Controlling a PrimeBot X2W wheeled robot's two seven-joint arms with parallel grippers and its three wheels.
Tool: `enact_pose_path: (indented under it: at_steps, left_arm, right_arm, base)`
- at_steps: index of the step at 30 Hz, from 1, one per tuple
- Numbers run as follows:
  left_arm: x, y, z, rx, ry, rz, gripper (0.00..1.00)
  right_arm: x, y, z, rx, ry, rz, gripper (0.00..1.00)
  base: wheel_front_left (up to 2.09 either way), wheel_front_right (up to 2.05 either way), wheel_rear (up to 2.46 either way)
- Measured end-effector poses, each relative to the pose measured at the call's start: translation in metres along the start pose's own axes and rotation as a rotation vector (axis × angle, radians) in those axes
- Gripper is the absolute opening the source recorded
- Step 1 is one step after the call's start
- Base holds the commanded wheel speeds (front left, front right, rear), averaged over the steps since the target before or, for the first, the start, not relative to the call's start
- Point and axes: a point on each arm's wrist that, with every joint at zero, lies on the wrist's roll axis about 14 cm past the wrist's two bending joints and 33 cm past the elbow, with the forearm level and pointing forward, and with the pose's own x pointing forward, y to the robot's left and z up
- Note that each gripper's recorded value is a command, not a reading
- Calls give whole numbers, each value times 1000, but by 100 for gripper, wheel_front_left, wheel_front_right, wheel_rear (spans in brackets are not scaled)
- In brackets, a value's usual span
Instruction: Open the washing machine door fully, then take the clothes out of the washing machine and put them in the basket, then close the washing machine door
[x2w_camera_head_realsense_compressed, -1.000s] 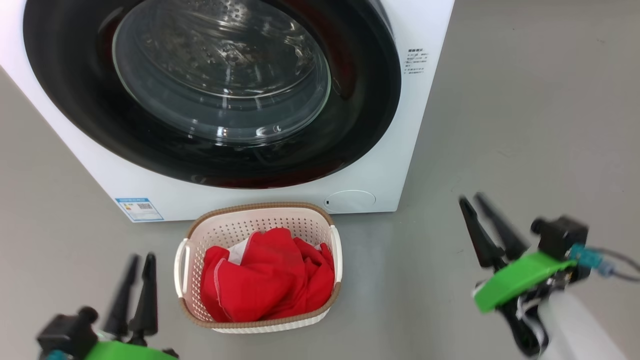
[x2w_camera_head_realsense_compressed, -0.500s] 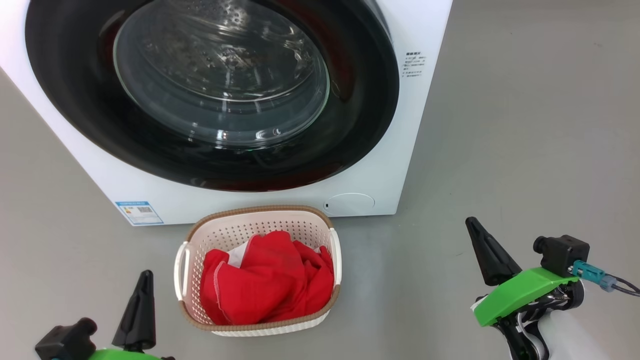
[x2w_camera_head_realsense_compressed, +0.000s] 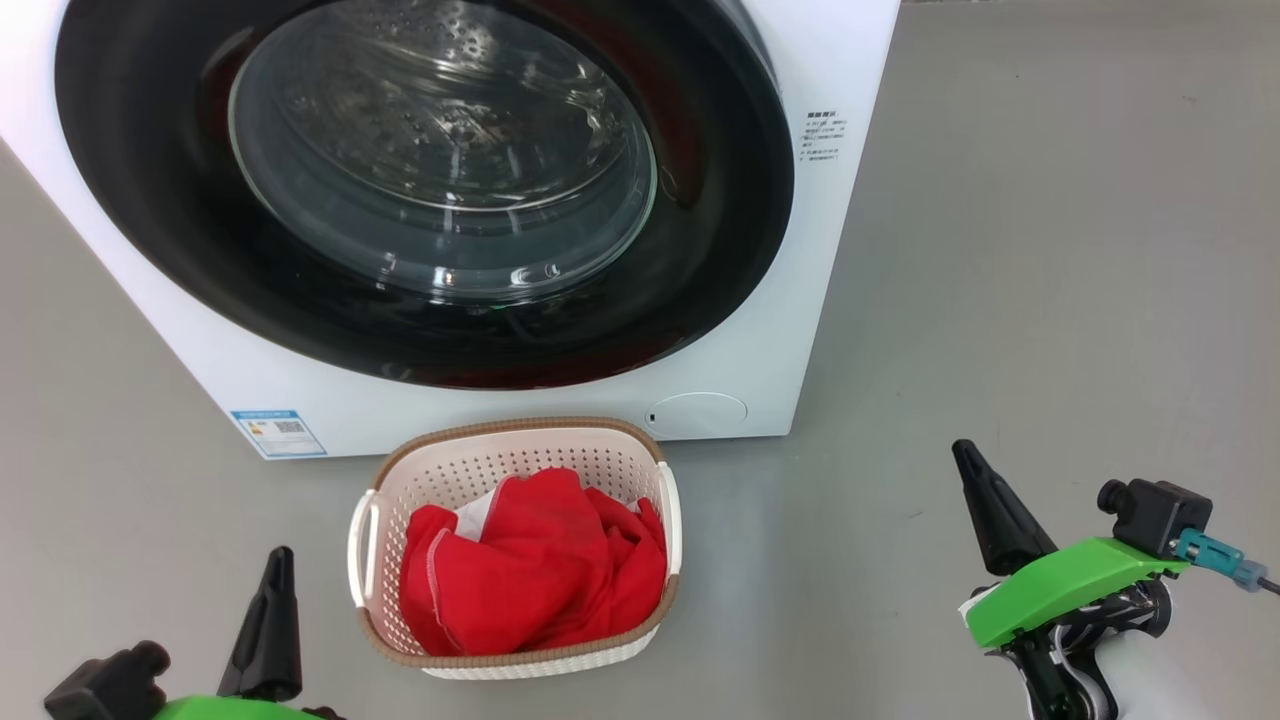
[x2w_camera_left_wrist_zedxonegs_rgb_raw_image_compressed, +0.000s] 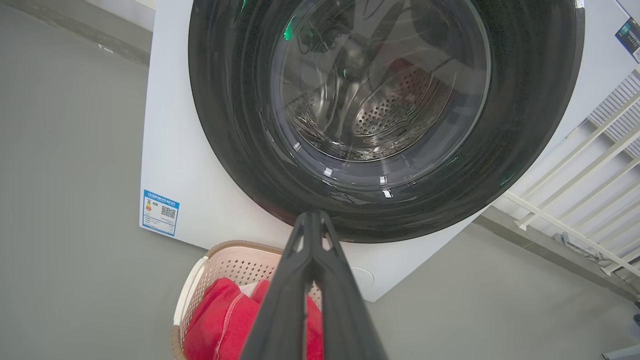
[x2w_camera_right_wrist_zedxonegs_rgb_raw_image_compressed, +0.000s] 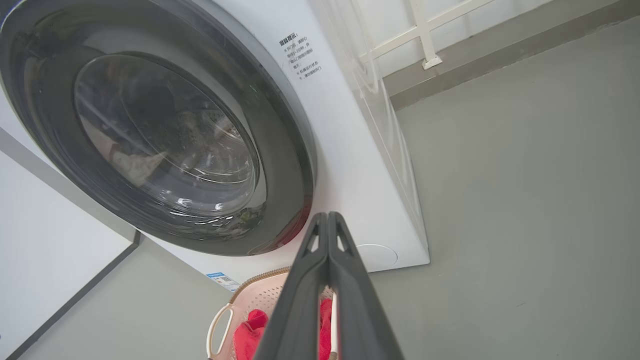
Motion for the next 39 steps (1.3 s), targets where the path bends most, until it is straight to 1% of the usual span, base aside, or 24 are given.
enact_pose_path:
  at_steps: [9, 25, 36, 39]
  left_arm:
    - [0, 3, 1, -83, 3, 18, 0]
    - [-1, 9, 2, -243, 9, 49, 0]
    - [-2, 10, 1, -349, 16, 61, 0]
    - [-1, 10, 2, -384, 14, 64, 0]
  right_arm:
    - [0, 0, 6, 99, -18, -15, 0]
    - [-10, -11, 7, 270, -26, -65, 0]
    - [-12, -11, 14, 390, -50, -72, 0]
    - [-16, -14, 10, 422, -44, -86, 0]
  base:
    - [0, 0, 0]
    - [0, 0, 0]
    - [0, 0, 0]
    - [0, 0, 0]
